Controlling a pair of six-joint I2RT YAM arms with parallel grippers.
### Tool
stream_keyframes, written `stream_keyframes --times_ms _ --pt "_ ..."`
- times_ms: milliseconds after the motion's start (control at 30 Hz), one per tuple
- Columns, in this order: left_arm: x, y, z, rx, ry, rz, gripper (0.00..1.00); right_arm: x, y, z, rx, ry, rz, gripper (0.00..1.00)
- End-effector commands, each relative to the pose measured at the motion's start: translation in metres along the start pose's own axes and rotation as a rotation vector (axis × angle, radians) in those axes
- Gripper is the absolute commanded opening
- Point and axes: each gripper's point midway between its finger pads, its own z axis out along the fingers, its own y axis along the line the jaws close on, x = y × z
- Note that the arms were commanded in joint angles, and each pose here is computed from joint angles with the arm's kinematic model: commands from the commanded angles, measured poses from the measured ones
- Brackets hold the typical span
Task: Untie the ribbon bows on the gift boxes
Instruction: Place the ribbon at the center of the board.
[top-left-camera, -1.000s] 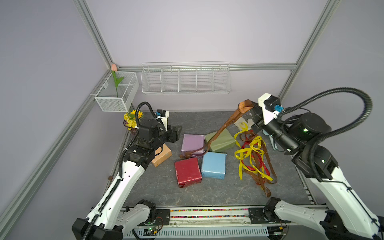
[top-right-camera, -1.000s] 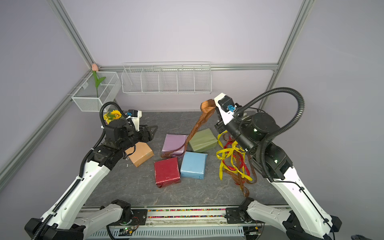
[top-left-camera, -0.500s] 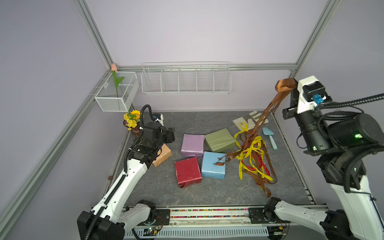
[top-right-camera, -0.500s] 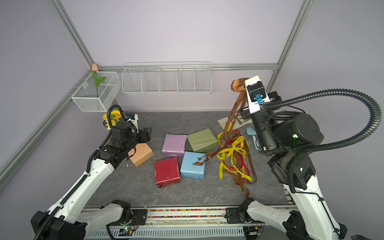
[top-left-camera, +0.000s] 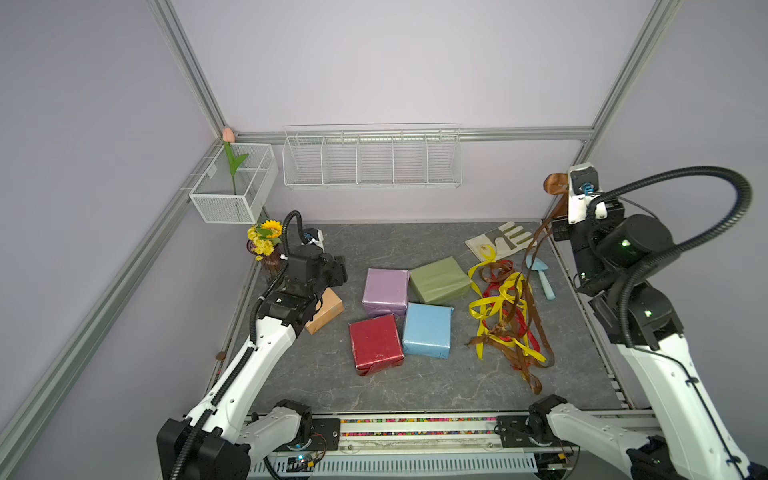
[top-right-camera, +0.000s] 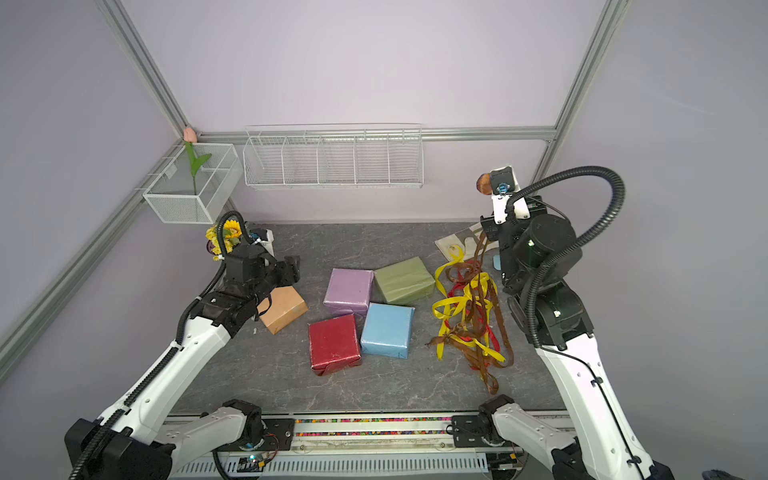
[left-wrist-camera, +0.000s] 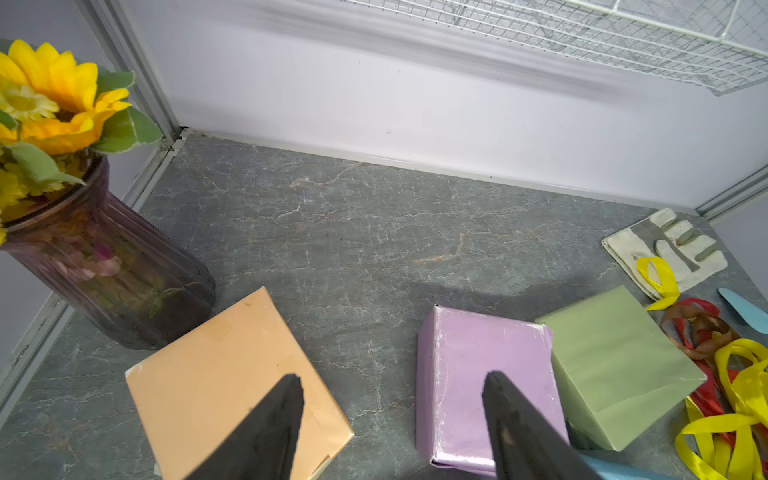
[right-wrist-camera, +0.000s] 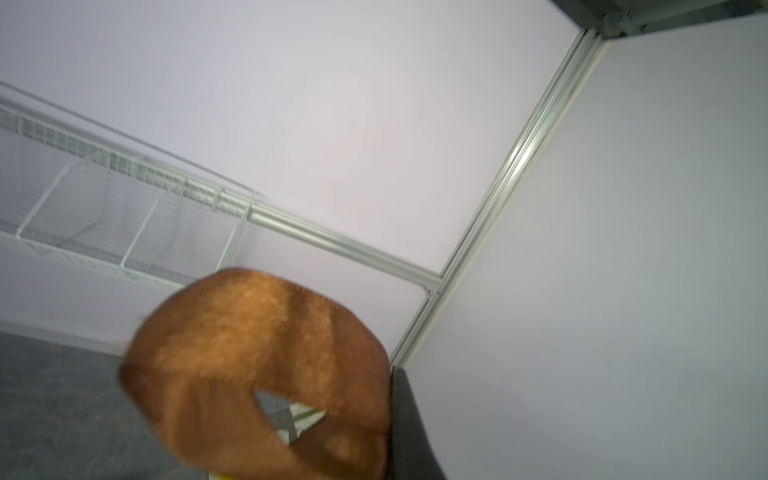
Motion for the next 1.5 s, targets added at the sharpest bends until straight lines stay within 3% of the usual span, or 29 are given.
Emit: stream_keyframes --times_ms 0,300,533,733,967,1200,1333,1467 --pt "0.004 0.011 0.001 -0.052 0.004 -0.020 0.71 0.054 0.028 0.019 -0.094 0.114 0.195 0.07" --pt "0.021 0.024 0.005 -0.117 0.038 -0.034 0.73 0.192 0.096 0.069 -0.225 0.486 0.296 0.07" --pt "0.034 0.027 0.008 -0.120 0.061 -0.020 0.73 0.279 0.133 0.077 -0.280 0.735 0.371 0.07" --pt "0.042 0.030 0.014 -0.133 0.075 -0.008 0.74 0.332 0.162 0.070 -0.342 0.910 0.395 0.07" --pt "0.052 0.035 0.030 -0.146 0.038 -0.018 0.75 0.364 0.184 0.059 -0.395 1.023 0.425 0.13" --pt "0.066 0.042 0.049 -0.184 0.036 -0.018 0.79 0.364 0.196 0.049 -0.482 1.071 0.428 0.43" --pt "0.067 0.049 0.063 -0.235 0.028 0.049 0.80 0.356 0.191 0.048 -0.479 1.055 0.427 0.64" --pt "0.065 0.056 0.072 -0.284 0.020 0.152 0.81 0.345 0.186 0.048 -0.506 1.008 0.432 0.78"
